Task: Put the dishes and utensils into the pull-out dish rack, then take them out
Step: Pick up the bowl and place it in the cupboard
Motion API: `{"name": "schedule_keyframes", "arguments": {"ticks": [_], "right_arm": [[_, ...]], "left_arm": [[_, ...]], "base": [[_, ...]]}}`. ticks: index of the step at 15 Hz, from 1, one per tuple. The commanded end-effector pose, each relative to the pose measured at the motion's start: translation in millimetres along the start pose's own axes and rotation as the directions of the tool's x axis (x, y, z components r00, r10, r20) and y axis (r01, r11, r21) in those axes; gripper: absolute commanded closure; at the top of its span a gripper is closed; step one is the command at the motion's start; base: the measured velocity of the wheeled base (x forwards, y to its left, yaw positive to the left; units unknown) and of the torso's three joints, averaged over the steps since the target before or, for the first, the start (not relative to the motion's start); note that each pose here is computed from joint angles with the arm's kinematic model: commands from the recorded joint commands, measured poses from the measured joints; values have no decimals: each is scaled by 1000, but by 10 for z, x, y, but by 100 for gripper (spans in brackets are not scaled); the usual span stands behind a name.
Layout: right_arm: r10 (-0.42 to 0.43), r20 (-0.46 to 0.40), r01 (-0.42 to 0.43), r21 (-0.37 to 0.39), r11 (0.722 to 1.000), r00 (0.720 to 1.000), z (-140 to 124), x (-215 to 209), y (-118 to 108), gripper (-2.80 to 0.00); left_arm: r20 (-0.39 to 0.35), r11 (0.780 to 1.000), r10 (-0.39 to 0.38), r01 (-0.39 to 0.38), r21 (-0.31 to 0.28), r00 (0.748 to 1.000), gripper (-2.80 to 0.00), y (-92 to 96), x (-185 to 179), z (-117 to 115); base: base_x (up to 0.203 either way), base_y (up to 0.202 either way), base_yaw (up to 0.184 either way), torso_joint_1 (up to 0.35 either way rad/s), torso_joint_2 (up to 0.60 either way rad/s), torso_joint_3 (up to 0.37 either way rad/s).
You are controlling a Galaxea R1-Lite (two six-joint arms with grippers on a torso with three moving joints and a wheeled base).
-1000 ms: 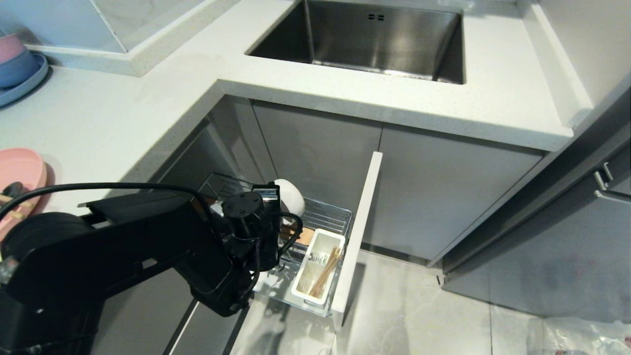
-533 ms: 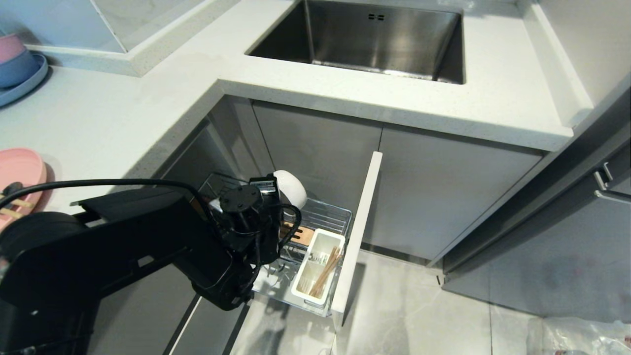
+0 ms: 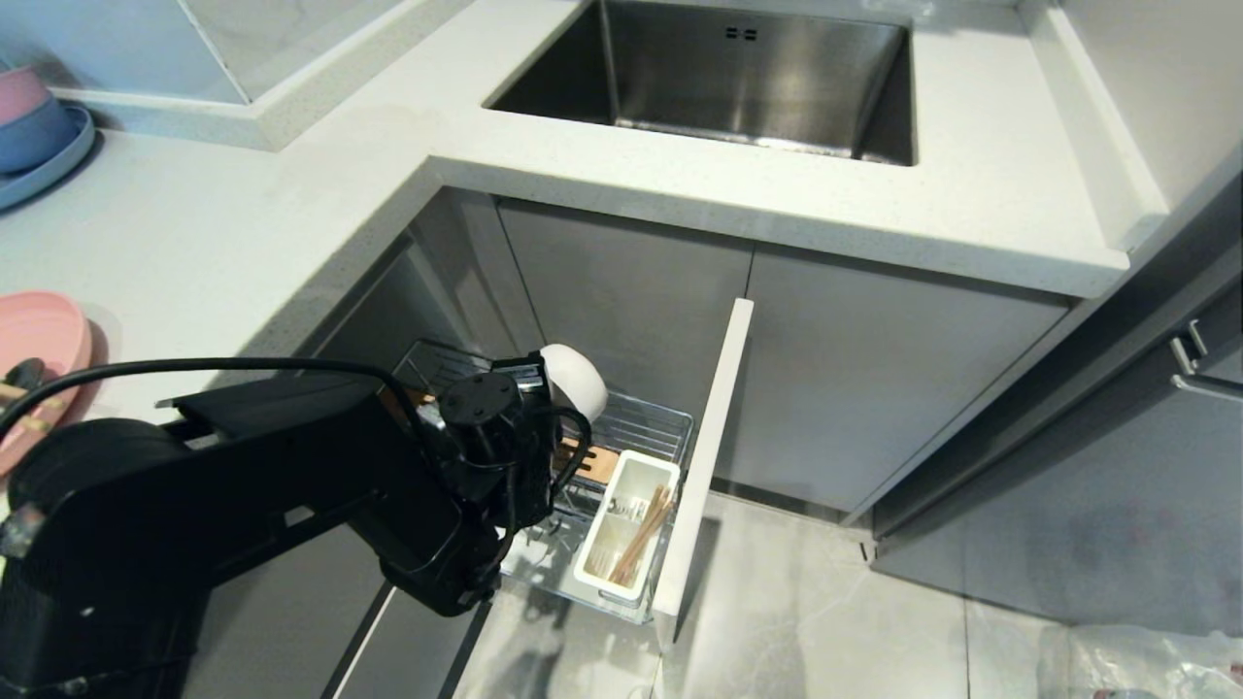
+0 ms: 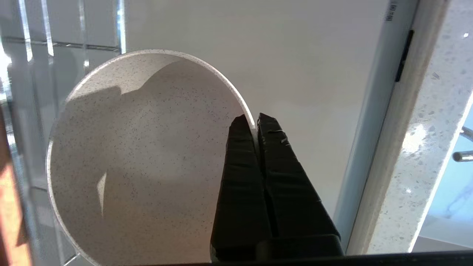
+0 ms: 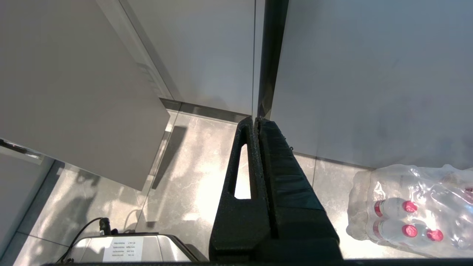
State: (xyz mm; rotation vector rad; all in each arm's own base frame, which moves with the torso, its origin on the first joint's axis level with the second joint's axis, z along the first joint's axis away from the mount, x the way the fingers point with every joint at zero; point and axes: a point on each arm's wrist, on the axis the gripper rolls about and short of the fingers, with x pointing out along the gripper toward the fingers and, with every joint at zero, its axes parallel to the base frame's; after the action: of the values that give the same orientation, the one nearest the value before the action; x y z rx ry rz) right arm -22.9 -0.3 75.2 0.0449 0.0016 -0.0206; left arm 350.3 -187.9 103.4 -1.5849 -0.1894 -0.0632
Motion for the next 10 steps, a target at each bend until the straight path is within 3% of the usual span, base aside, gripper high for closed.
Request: {"name": "schedule_keyframes", "arguments": {"ticks": [1, 10], "right_arm": [[-1, -2, 1, 0, 1000, 1000, -4, 2, 0, 0], [-1, -2, 1, 1, 1000, 1000, -4, 2, 0, 0]], "left_arm": [[4, 1000, 2, -2, -8, 1000, 0, 29, -4, -1], [0, 999, 39, -39, 15, 999, 0, 168, -31, -1]], "base": [[0, 0, 0, 0, 0, 0], [0, 0, 0, 0, 0, 0]]}}
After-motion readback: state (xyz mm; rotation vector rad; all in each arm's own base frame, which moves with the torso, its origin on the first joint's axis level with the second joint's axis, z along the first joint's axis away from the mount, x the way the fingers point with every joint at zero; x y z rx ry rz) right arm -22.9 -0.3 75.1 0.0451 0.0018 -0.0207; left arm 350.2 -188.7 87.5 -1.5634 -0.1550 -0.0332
